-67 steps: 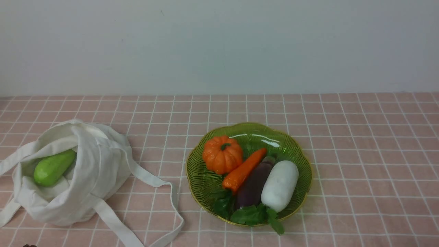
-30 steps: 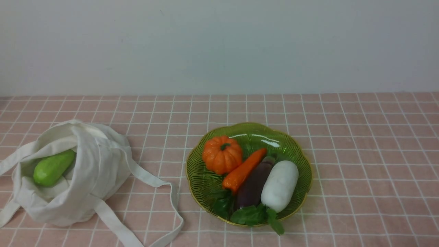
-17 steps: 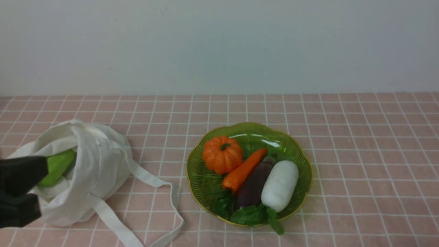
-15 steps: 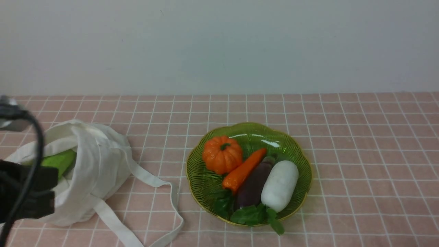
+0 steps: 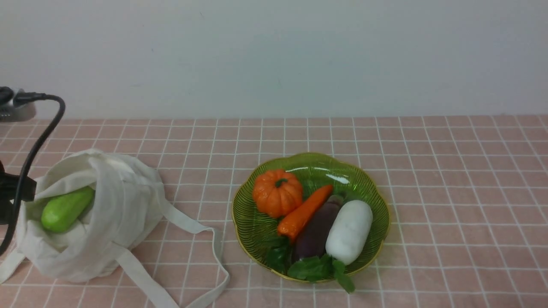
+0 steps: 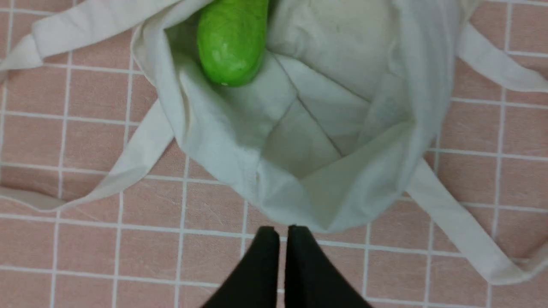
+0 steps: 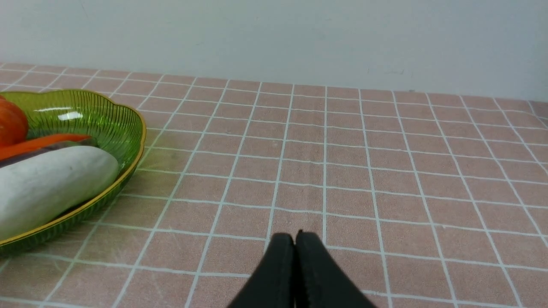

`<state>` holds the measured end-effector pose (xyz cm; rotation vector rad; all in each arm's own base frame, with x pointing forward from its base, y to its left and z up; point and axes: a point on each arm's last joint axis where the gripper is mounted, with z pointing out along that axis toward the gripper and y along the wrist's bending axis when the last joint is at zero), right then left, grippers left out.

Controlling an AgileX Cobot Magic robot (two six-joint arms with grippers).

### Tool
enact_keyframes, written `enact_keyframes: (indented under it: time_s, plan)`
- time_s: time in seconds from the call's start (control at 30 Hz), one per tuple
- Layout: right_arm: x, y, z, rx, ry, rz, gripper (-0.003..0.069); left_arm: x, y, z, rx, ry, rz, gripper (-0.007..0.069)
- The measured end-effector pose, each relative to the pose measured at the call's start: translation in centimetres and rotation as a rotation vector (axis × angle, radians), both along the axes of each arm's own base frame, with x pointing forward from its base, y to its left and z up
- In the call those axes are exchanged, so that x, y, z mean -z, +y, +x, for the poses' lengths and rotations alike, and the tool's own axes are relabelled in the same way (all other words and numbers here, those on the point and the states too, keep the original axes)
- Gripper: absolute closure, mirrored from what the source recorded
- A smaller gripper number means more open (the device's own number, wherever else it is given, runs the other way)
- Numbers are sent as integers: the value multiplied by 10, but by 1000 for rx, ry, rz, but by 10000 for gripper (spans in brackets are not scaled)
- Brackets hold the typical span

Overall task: Take vegetables from bag on pink coffee tablecloth place on plate.
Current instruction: 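Reach into the cloth bag and grasp the green cucumber with the left gripper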

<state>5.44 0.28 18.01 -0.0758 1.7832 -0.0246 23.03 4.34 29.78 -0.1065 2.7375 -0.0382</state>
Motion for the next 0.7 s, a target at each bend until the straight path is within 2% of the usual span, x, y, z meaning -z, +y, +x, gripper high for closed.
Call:
enact_keyframes:
  time_s: [0.17,0.27,0.33,0.37,0.4,0.7]
  plan:
    - [0,0,0,0,0,-2,673,25,7,28,59,6,22,591]
    - [0,0,0,0,0,-2,673,38,12,45,68,-21,41,533]
    - [0,0,0,0,0,-2,673,48,14,54,72,-34,56,466]
    - [0,0,0,0,0,-2,673,49,15,55,72,-34,56,466]
    - [0,0,0,0,0,-2,673,58,17,61,84,-35,67,390]
    - [0,0,0,0,0,-2,673,93,22,81,128,-1,86,125]
